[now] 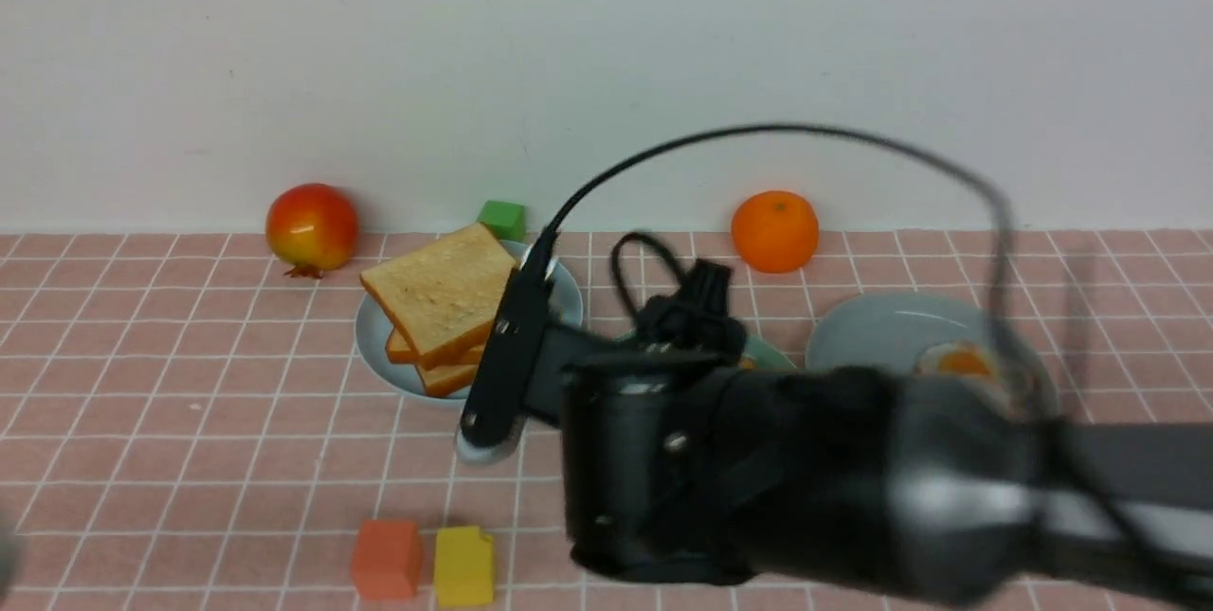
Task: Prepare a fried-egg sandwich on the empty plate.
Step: Use the left arm to grab a slice of bread
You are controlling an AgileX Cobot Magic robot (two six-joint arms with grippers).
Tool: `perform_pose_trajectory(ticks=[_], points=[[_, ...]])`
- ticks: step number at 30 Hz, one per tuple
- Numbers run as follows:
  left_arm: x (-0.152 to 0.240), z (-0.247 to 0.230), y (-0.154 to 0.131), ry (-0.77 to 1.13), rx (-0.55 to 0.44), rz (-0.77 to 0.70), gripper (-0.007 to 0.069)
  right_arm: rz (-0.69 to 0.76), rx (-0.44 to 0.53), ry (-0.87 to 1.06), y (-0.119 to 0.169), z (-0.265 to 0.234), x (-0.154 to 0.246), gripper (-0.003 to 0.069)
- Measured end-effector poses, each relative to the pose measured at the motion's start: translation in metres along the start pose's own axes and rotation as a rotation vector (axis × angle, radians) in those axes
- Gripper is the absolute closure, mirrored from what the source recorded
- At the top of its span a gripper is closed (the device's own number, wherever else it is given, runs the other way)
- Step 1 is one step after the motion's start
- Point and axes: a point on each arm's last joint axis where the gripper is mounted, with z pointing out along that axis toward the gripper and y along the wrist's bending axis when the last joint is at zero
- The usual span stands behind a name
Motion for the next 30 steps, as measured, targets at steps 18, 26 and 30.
perform_pose_trajectory(ticks=[18, 26, 30], points=[[-0.132, 0.139, 0.075, 0.321, -0.195, 0.003, 0.0613, 0.697, -0.362, -0.356, -0.098, -0.213, 0.180, 0.0657], [-0.155, 0.194, 0.140, 0.362, -0.239, 0.087, 0.0612, 0.750, -0.415, -0.339, -0.069, -0.201, 0.236, 0.0654], [-0.149, 0.230, 0.160, 0.437, -0.303, 0.211, 0.0562, 0.760, -0.440, -0.382, -0.065, -0.200, 0.237, 0.0652]])
